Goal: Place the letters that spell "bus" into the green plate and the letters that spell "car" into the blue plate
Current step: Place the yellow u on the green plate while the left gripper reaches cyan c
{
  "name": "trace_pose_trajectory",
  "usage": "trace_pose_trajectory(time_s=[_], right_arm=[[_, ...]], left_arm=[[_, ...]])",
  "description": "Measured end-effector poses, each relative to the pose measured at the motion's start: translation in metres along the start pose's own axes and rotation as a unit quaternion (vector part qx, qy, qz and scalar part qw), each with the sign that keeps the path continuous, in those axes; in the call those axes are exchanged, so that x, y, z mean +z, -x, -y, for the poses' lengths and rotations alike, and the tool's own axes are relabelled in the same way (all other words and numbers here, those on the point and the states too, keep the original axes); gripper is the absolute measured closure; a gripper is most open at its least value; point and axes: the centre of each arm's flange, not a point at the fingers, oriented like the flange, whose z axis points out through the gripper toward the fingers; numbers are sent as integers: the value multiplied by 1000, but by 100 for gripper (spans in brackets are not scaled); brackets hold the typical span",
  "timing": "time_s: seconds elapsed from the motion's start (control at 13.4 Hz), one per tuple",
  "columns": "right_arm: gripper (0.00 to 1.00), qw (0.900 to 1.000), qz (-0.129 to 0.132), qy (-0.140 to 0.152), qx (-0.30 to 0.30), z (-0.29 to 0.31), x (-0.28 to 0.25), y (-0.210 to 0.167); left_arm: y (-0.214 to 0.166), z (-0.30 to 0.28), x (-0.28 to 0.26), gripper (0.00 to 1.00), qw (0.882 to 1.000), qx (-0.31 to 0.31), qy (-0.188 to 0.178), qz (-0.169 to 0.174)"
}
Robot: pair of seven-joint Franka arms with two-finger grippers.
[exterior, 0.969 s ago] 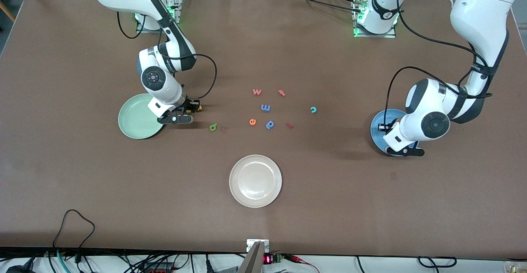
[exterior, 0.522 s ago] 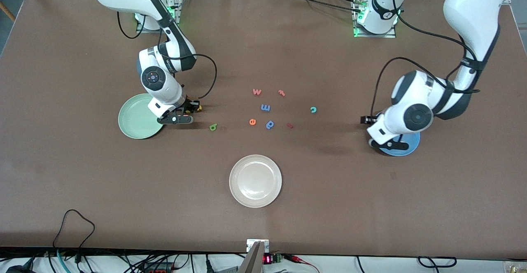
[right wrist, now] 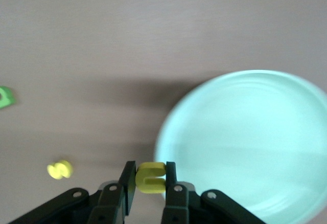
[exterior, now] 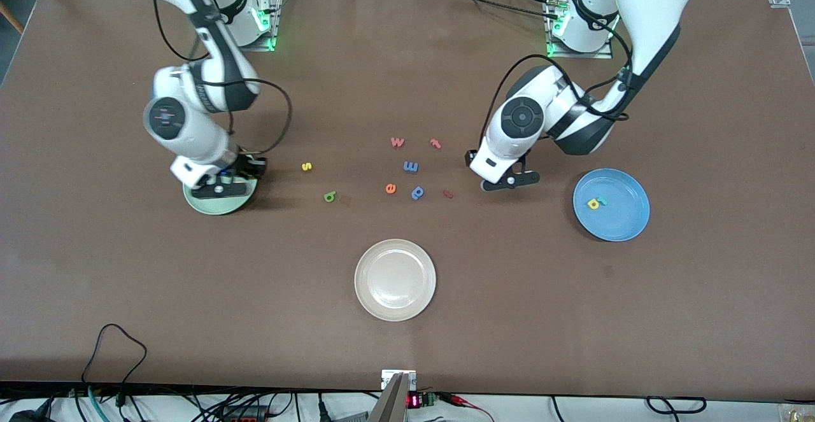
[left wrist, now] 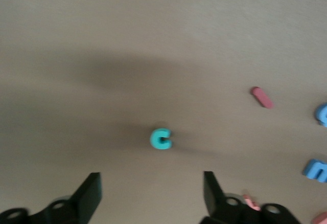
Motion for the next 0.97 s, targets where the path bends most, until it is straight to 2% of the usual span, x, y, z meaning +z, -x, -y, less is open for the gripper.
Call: trace_pose_trajectory(time_s=[0.07,0.15,0.37,0.52,0.6,0.67,0.82,0.89,0.97], right_arm=[[73,1000,5,-2,-2,-26,-4,1],[73,1000,10,-4,-3,-51,-1,3],[73,999,34,-8,2,-95,28,9],[57,999,36,-7,0,-94,45,8],[57,999,36,-7,-2,-92,50,7],[52,999,34,-6,-4,-90,52,6],[33,999,30,-6,-7,-87,49,4],[22,1000,28,-7,-12,-82,46,3],[21,999,25,-7,-22,-71,44,2]], left_arm=[[2,0,11,17,1000,14,16,-16],[5,3,24,22,999,29,25,-27],[12,11,58,26,997,71,18,-36],[14,13,71,30,995,93,8,-40],[13,13,75,35,995,97,6,-40],[13,14,77,36,994,98,6,-40],[12,15,78,48,994,99,6,-40],[12,15,79,48,994,99,6,-39],[12,15,79,48,994,99,6,-39]])
